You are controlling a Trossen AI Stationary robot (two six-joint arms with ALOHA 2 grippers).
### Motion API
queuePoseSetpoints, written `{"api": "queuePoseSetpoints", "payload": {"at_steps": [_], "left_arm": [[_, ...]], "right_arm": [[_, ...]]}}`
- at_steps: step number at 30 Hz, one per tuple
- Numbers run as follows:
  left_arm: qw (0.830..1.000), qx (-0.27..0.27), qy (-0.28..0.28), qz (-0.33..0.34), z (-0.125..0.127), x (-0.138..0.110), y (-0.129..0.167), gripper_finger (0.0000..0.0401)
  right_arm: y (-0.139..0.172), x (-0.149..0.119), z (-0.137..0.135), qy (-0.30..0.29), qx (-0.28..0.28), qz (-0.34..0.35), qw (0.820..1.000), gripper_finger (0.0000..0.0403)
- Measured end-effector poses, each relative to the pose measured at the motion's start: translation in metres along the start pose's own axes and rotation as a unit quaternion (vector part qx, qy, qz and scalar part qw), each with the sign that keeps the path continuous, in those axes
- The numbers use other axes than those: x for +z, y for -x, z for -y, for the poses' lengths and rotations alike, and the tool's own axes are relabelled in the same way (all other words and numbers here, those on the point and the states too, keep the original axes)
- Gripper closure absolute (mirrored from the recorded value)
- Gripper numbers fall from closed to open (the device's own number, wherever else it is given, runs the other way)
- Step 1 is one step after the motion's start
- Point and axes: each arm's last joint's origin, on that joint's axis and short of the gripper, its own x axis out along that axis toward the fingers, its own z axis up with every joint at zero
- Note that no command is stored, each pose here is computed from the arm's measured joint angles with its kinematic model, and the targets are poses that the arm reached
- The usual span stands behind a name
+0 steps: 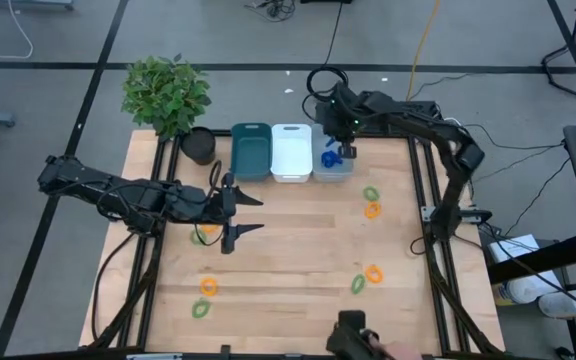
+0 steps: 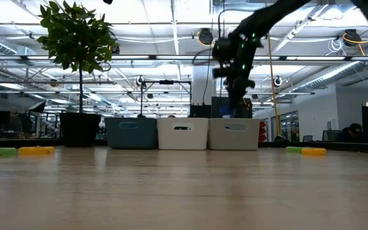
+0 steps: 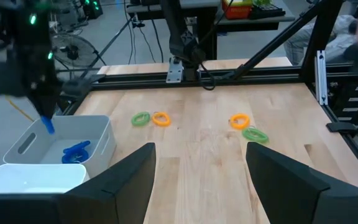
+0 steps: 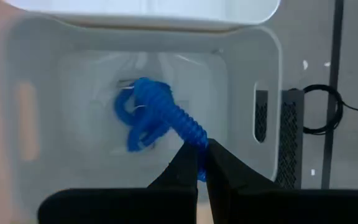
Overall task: Sort spring keychains
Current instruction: Put the blue spring keychain in the gray bin, then put the green spring keychain in the white bin
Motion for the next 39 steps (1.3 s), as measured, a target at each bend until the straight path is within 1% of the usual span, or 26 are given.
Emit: {"api": "queuePoseSetpoints", "payload": {"at_steps": [3, 8, 11, 14, 17, 21, 26, 30, 34, 39], "left_arm": [[1.000, 0.000, 0.001, 0.000, 0.000, 0.000, 0.000, 0.0144], [1.000, 0.000, 0.001, 0.000, 0.000, 0.000, 0.000, 0.0145], [1.000, 0.000, 0.002, 0.000, 0.000, 0.000, 0.000, 0.0144], [1.000, 0.000, 0.001, 0.000, 0.000, 0.000, 0.000, 0.0144], [1.000, 0.000, 0.001, 0.000, 0.000, 0.000, 0.000, 0.0144], [1.000, 0.000, 0.004, 0.000, 0.000, 0.000, 0.000, 0.0140], [1.000, 0.000, 0.025, 0.000, 0.000, 0.000, 0.000, 0.0122], [1.000, 0.000, 0.020, -0.002, 0.000, 0.000, 0.000, 0.0101], [0.999, -0.032, -0.006, -0.013, 0.002, -0.003, 0.000, 0.0088], [0.997, -0.068, -0.011, -0.034, 0.008, -0.007, 0.002, 0.0090]], "right_arm": [[-0.025, -0.003, 0.006, 0.000, 0.012, -0.018, 1.000, 0.0402], [-0.062, -0.002, 0.007, 0.015, 0.036, -0.026, 0.999, 0.0402], [-0.076, -0.002, 0.007, 0.020, 0.039, -0.032, 0.999, 0.0403], [-0.079, -0.002, 0.007, 0.020, 0.038, -0.031, 0.999, 0.0396], [-0.077, 0.001, 0.007, 0.013, 0.034, -0.025, 0.999, 0.0374], [-0.070, 0.002, 0.006, 0.011, 0.029, -0.018, 0.999, 0.0325], [-0.060, 0.003, 0.004, 0.013, 0.029, -0.017, 0.999, 0.0254], [-0.047, 0.004, 0.002, 0.014, 0.009, -0.029, 0.999, 0.0215], [-0.028, 0.007, -0.001, -0.001, -0.004, -0.014, 1.000, 0.0198], [0.000, 0.010, -0.007, -0.031, -0.016, 0.007, 0.999, 0.0199]]}}
